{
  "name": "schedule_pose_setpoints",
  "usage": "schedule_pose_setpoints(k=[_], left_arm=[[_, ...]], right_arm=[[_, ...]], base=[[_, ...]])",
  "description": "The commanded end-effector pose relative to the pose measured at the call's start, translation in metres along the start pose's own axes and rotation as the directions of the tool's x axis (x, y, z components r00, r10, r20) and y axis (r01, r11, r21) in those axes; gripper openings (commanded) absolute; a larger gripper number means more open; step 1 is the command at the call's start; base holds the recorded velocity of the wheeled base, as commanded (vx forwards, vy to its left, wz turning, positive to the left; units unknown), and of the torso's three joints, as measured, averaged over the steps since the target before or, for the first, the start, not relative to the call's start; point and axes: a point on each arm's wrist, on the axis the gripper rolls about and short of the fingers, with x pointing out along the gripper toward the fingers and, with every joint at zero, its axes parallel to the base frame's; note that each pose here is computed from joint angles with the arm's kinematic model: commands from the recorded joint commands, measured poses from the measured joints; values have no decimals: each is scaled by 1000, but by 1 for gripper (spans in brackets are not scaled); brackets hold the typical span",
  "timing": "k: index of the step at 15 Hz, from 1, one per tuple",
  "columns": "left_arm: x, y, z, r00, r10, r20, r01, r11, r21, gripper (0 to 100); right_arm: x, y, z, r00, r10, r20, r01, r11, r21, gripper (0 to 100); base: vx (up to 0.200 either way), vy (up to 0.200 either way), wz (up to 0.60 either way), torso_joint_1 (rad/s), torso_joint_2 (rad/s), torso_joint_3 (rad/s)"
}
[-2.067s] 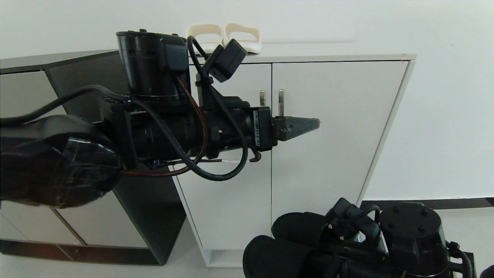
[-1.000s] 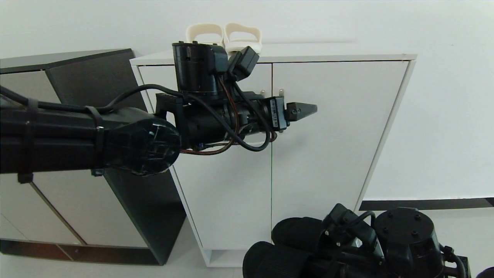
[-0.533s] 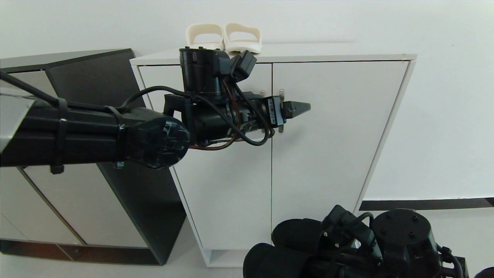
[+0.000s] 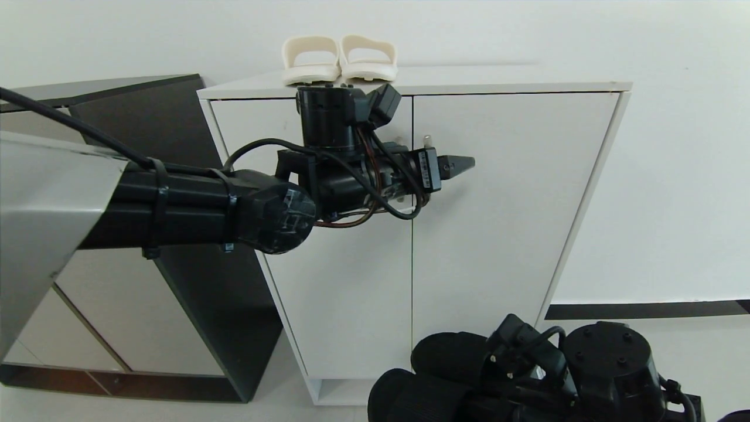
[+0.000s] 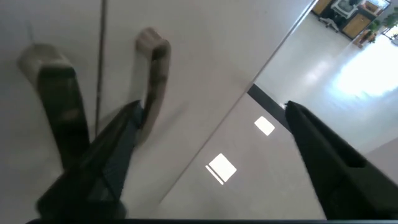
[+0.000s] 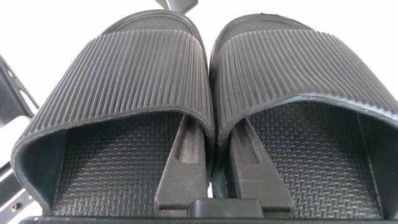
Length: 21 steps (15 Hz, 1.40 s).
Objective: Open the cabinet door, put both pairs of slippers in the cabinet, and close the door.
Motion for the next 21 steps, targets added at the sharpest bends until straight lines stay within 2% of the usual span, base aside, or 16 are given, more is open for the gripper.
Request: schedule_pose_setpoints(k=[1, 4, 7, 10, 13, 17, 19, 20, 21], left_arm=[[3, 1, -3, 1000, 0, -6, 0, 1000, -1, 0], [-2, -2, -3, 1000, -3, -13, 3, 1000, -4, 0], [-12, -9, -13, 998, -10, -55, 9, 1000, -12, 0], [-37, -29, -22, 997, -50, -57, 50, 999, -8, 0], [-67, -48, -27, 994, -91, -55, 91, 996, -1, 0], [-107, -65, -21, 991, -123, -43, 124, 992, 6, 0], [-108, -60, -16, 994, -105, -36, 105, 994, 0, 0], [-103, -49, -11, 997, -73, -24, 73, 997, 0, 0], [-96, -42, -9, 998, -54, -24, 54, 999, -3, 0]], right_arm=[[1, -1, -5, 1000, 1, -19, -1, 1000, -1, 0], [-6, 1, -7, 998, 59, -21, -59, 998, -16, 0], [-16, 2, -7, 993, 118, -12, -119, 992, -30, 0], [-26, 3, -9, 984, 176, -13, -177, 982, -63, 0], [-27, 3, -9, 984, 180, -10, -180, 982, -65, 0], [-27, 3, -9, 984, 179, -12, -180, 982, -64, 0], [-26, 4, -9, 983, 181, -14, -181, 981, -66, 0], [-26, 4, -10, 983, 180, -15, -181, 981, -66, 0], [-26, 4, -10, 983, 180, -15, -181, 981, -66, 0]], base=[[0, 0, 0, 0, 0, 0], [0, 0, 0, 0, 0, 0], [0, 0, 0, 0, 0, 0], [0, 0, 0, 0, 0, 0], [0, 0, 0, 0, 0, 0], [0, 0, 0, 0, 0, 0], [0, 0, 0, 0, 0, 0], [0, 0, 0, 0, 0, 0], [0, 0, 0, 0, 0, 0]])
